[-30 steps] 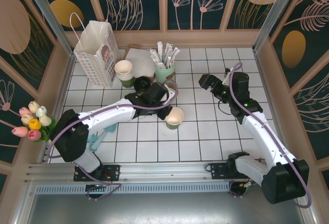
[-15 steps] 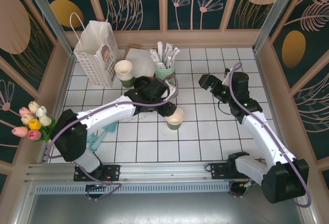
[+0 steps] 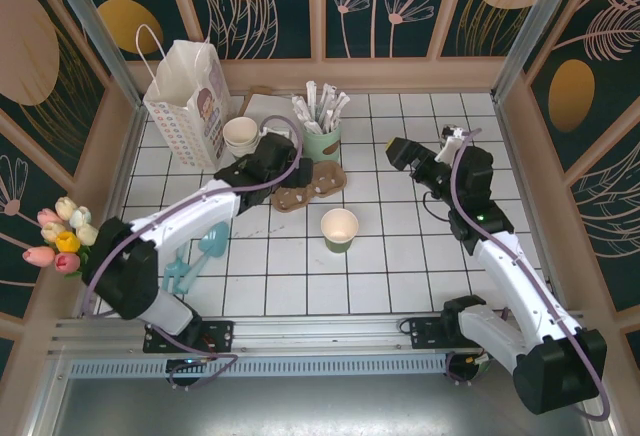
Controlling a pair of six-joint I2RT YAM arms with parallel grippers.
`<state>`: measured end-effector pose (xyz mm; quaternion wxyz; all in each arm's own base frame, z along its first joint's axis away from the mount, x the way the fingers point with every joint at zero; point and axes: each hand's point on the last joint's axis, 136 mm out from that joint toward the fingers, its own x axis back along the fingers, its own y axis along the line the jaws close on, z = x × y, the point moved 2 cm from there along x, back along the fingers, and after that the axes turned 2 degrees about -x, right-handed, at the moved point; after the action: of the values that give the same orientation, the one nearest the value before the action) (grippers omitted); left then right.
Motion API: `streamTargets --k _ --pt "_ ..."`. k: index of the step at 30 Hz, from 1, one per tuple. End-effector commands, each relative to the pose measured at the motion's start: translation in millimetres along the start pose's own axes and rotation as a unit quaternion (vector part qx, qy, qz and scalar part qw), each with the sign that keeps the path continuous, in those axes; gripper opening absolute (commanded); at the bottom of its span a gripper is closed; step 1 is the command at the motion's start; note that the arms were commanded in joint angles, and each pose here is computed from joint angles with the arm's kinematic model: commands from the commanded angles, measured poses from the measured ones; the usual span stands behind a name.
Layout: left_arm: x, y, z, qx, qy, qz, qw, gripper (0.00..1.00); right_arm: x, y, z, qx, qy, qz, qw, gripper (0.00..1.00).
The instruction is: Pack the takeout coffee
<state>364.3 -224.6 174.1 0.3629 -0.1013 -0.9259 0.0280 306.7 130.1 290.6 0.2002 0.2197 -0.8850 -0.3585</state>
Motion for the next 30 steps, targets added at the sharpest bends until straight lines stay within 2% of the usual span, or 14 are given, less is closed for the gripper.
streamTargets --k 1,4,7,13,19,23,30 --pt "-19 1 -1 0.041 0.027 -0.012 0.999 0.94 3 33 -10 0.032 -0.030 -0.078 0.996 0.99" --pt "-36 9 5 0.047 0.050 -0.033 0.997 0.90 5 59 1 0.090 -0.015 -0.138 0.986 0.99" --pt "-54 15 9 0.049 0.063 -0.040 0.996 0.82 3 76 13 0.143 -0.004 -0.160 0.977 0.99" --pt "-79 24 10 0.024 0.073 -0.071 0.995 0.57 -5 88 26 0.165 0.014 -0.167 0.972 0.99" --pt "-93 34 13 0.028 0.070 -0.094 0.993 0.49 -8 92 30 0.175 0.016 -0.168 0.970 0.99" --pt "-103 33 16 0.037 0.076 -0.081 0.993 0.46 -8 96 29 0.179 0.014 -0.171 0.969 0.99" --pt "-112 27 11 0.023 0.076 -0.071 0.994 0.49 -9 98 29 0.181 0.012 -0.172 0.968 0.99"
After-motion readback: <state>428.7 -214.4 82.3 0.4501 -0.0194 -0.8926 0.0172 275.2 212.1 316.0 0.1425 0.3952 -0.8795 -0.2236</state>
